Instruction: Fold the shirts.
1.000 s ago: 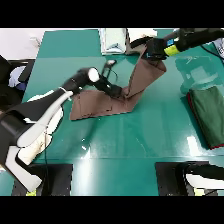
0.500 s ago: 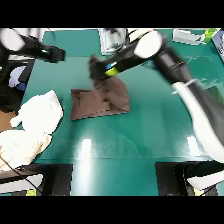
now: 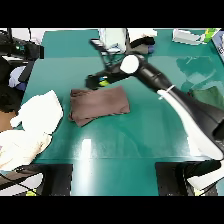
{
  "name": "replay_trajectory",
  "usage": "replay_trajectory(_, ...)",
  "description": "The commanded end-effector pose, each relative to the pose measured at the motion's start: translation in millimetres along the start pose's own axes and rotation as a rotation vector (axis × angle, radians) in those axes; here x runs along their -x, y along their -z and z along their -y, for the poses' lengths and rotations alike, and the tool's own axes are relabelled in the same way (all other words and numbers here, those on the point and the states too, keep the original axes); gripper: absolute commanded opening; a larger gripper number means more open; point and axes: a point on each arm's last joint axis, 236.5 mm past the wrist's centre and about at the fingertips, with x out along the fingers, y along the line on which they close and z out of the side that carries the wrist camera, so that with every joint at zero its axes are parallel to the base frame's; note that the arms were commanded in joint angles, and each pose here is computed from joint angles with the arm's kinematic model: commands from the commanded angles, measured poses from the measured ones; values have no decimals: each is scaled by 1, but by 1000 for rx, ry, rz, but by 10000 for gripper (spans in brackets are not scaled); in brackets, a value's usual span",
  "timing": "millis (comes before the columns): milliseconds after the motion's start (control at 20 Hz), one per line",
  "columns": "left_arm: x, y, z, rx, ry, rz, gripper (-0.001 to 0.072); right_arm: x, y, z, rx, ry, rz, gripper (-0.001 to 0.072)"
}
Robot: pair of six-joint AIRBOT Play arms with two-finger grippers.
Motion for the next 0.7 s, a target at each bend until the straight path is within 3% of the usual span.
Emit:
replay_trajectory(0, 2, 1, 15, -12, 37, -5, 25, 51, 34, 105, -160, 237, -74, 264)
replay_trajectory(100, 0, -4, 30, -32, 62, 15, 24, 73, 56, 147, -279, 279, -105, 285)
replay_trajectory(150, -2, -5, 38, -44, 75, 19, 24, 78, 65, 161, -320, 290, -119, 431)
replay_trajectory(200, -3, -5, 45, -55, 87, 17, 24, 81, 74, 172, -348, 305, -137, 532)
replay_trajectory(250, -5, -4, 53, -66, 99, 15, 24, 82, 82, 181, -373, 312, -148, 585)
replay_trajectory(650, -11, 1, 79, -98, 147, -2, 25, 26, 109, 186, -509, 267, -268, 589)
